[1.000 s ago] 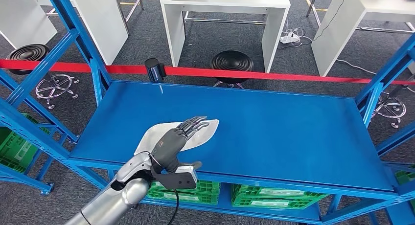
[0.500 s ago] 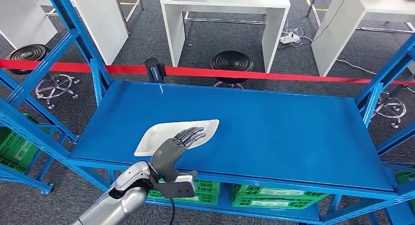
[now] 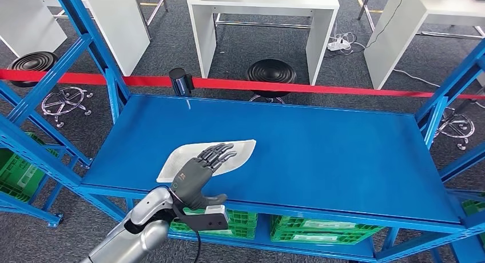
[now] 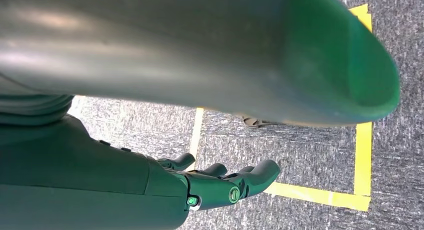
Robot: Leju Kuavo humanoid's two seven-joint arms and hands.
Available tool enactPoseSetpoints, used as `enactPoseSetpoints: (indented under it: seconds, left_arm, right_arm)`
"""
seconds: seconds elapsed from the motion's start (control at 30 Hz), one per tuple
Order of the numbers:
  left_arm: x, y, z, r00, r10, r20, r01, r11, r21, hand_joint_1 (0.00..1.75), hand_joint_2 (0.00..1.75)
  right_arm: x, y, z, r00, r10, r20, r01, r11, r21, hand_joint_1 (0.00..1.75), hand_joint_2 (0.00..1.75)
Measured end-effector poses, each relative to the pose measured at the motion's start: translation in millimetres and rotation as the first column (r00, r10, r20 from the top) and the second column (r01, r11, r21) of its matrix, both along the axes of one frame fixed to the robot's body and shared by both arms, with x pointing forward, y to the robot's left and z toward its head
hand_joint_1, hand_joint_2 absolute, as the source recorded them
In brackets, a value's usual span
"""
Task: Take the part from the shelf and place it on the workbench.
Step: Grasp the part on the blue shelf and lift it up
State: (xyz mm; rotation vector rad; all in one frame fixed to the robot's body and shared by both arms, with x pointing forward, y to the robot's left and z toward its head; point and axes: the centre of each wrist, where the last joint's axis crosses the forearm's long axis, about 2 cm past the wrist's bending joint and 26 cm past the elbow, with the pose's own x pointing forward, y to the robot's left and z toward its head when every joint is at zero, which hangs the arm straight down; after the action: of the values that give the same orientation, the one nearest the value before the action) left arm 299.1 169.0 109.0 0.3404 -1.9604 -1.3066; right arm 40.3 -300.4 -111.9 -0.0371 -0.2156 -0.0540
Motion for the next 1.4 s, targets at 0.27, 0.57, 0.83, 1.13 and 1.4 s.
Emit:
enactPoseSetpoints:
  seconds: [0.27,0.57,0.83,1.13,1.4]
  left_arm:
    - [-1.9,13,-1.7,0.998,0.056,0.023,-0.057,0.997,0.052,0.0,1.75]
    - [-9.1,22,-8.9,0.996,0.091,-0.001,-0.09,0.991,0.096,0.0,1.75]
    - [-15.1,31,-15.7,0.992,0.122,-0.025,-0.119,0.988,0.102,0.0,1.75]
    - [-13.1,39,-16.5,0.982,0.185,-0.025,-0.182,0.978,0.103,0.0,1.75]
    - [-7.3,54,-18.4,0.969,0.246,-0.021,-0.242,0.964,0.11,0.0,1.75]
  right_arm:
    - [-1,0,0,1.0,0.0,0.001,0.0,1.0,0.0,0.0,0.0]
    - [-1,0,0,1.0,0.008,-0.001,-0.008,1.0,-0.001,0.0,0.0]
    - [-2,0,0,1.0,0.013,-0.002,-0.013,1.0,-0.002,0.0,0.0]
    - [-2,0,0,1.0,0.015,-0.002,-0.015,1.0,-0.003,0.0,0.0]
    - [-2,0,0,1.0,0.018,-0.003,-0.018,1.0,-0.004,0.0,0.0]
